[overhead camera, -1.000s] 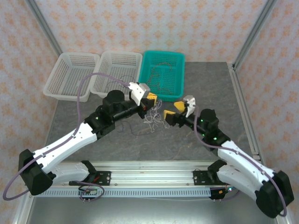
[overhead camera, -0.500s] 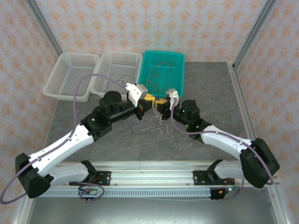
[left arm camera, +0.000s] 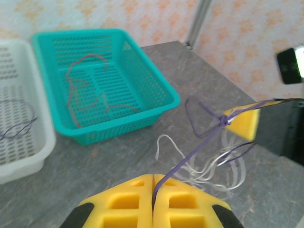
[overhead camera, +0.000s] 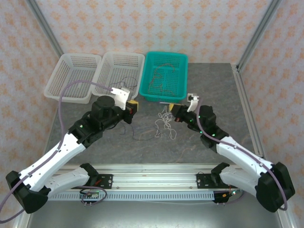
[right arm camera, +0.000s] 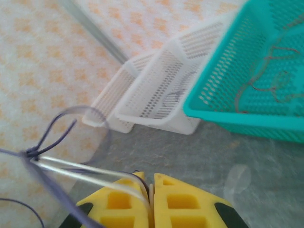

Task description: Untangle the cables

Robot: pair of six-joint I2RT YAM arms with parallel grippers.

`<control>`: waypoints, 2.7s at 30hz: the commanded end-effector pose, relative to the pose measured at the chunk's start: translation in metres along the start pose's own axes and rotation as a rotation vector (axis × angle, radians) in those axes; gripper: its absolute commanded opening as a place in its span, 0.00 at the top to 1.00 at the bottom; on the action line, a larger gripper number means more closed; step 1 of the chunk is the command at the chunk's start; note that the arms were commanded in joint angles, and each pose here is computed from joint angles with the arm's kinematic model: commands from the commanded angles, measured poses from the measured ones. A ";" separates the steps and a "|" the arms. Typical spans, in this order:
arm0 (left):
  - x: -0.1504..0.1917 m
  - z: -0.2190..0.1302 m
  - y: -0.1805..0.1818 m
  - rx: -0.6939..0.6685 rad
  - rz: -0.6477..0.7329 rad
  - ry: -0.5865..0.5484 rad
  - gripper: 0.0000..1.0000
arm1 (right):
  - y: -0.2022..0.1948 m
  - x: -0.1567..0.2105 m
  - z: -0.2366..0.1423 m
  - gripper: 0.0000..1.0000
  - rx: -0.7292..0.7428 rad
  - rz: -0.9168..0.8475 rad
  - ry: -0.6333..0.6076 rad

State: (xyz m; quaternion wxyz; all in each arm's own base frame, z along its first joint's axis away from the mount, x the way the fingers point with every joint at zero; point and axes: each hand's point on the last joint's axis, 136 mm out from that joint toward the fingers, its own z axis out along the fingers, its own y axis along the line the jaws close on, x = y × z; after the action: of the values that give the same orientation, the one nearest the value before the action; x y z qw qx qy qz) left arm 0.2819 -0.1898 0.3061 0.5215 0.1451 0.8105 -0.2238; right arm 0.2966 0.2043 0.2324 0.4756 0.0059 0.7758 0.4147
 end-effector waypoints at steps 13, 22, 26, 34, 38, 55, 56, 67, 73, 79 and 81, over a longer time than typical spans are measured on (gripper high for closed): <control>-0.052 -0.077 0.097 -0.393 -0.210 -0.297 1.00 | -0.231 -0.008 -0.164 1.00 1.082 0.493 -0.276; -0.059 -0.039 0.039 -0.028 -0.164 -0.254 1.00 | -0.151 -0.014 -0.080 1.00 0.500 0.383 -0.143; -0.061 -0.022 0.007 0.151 -0.137 -0.194 1.00 | -0.140 0.031 -0.066 0.51 0.529 0.305 0.037; -0.047 -0.008 -0.039 0.272 0.009 -0.095 1.00 | -0.109 -0.016 -0.093 0.26 0.507 0.080 -0.108; -0.040 0.003 -0.058 0.324 0.027 -0.062 1.00 | -0.018 -0.040 -0.064 0.31 0.071 0.005 -0.111; -0.039 0.007 -0.072 0.349 0.018 -0.061 1.00 | 0.106 0.035 0.034 0.63 -0.348 -0.152 0.239; -0.038 0.007 -0.071 0.345 0.019 -0.062 1.00 | 0.106 0.039 0.036 0.64 -0.353 -0.147 0.257; -0.038 0.011 -0.055 0.247 0.022 -0.067 1.00 | 0.081 0.051 0.039 0.99 -0.255 -0.118 0.263; -0.029 0.008 0.013 -0.126 -0.019 -0.040 1.00 | 0.034 0.042 0.031 1.00 -0.028 -0.108 0.161; -0.024 -0.015 0.063 -0.233 -0.203 -0.115 1.00 | -0.075 0.019 -0.004 1.00 0.390 0.053 0.020; -0.019 -0.023 0.078 -0.262 -0.260 -0.134 1.00 | -0.105 0.014 -0.020 1.00 0.469 0.146 -0.024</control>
State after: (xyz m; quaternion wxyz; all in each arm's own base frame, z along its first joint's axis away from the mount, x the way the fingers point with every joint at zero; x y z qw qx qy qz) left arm 0.2942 -0.1865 0.2764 0.4737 0.1008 0.8410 -0.2412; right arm 0.2892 0.2362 0.2437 0.4601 -0.0259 0.7794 0.4245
